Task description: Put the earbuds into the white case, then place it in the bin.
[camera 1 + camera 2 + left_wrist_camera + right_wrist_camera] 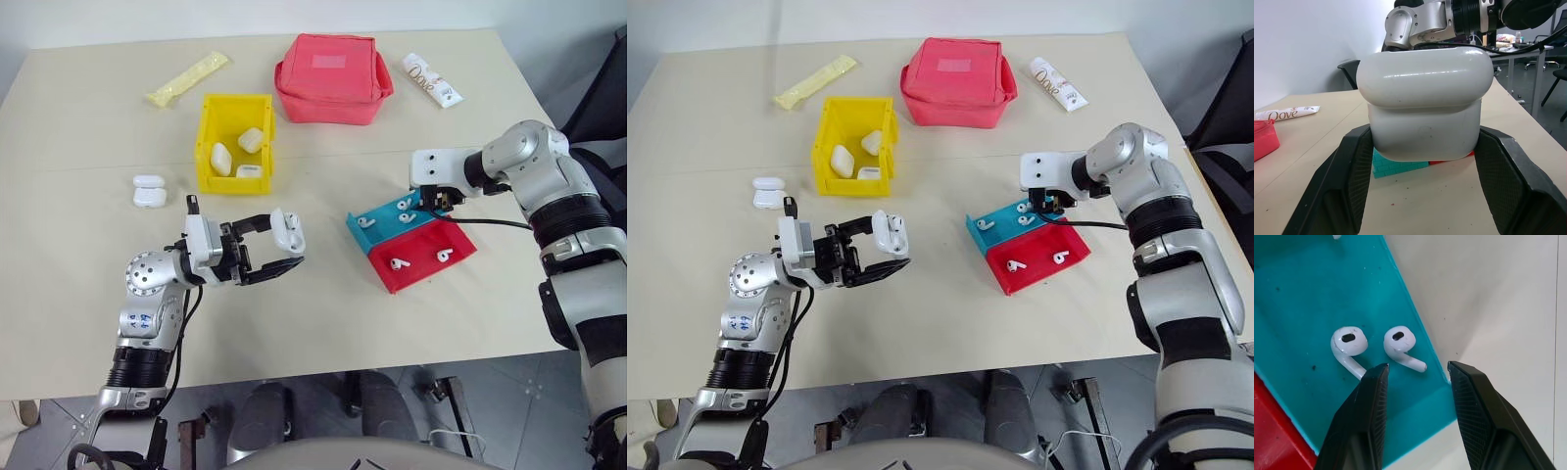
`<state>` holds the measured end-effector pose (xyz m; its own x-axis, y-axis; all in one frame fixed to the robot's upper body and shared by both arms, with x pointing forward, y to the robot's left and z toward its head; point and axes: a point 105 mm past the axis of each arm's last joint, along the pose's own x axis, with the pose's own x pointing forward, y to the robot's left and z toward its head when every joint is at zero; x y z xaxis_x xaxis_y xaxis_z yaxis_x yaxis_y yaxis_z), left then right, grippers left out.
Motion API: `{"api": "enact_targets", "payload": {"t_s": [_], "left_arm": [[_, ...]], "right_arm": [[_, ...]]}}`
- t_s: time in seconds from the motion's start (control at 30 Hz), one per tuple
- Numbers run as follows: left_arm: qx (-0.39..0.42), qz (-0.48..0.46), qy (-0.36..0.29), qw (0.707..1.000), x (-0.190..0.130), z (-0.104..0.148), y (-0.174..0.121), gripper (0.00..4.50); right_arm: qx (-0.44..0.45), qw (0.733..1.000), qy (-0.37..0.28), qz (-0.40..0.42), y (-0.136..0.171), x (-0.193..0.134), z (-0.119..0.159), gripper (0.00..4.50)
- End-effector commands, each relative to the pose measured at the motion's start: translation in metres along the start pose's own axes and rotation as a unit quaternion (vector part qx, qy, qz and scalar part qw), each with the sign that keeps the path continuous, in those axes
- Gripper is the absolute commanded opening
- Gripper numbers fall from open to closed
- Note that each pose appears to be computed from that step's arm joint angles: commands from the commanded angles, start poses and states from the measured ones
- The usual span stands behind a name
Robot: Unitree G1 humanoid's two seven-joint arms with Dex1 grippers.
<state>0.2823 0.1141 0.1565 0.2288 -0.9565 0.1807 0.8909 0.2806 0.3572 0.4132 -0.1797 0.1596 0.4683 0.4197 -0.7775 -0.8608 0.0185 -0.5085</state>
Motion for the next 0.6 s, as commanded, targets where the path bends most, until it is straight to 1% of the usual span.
{"api": "enact_targets", "payload": {"t_s": [0.03, 0.47, 0.6], "left_arm": [[0.02, 0.002, -0.01, 1.0, -0.0002, 0.0102, -0.0016, 2.74], [0.023, 0.005, -0.01, 1.0, -0.0004, 0.0109, -0.0025, 2.74], [0.023, 0.005, -0.009, 1.0, -0.0005, 0.0108, -0.0031, 2.74]], "right_arm": [[-0.006, 1.0, -0.009, -0.013, -0.0068, -0.0048, 0.0055, 1.99], [-0.001, 1.0, -0.019, -0.02, -0.0098, 0.0, 0.0126, 1.99], [0.013, 0.999, -0.025, -0.014, -0.009, -0.0003, 0.0148, 1.99]]}}
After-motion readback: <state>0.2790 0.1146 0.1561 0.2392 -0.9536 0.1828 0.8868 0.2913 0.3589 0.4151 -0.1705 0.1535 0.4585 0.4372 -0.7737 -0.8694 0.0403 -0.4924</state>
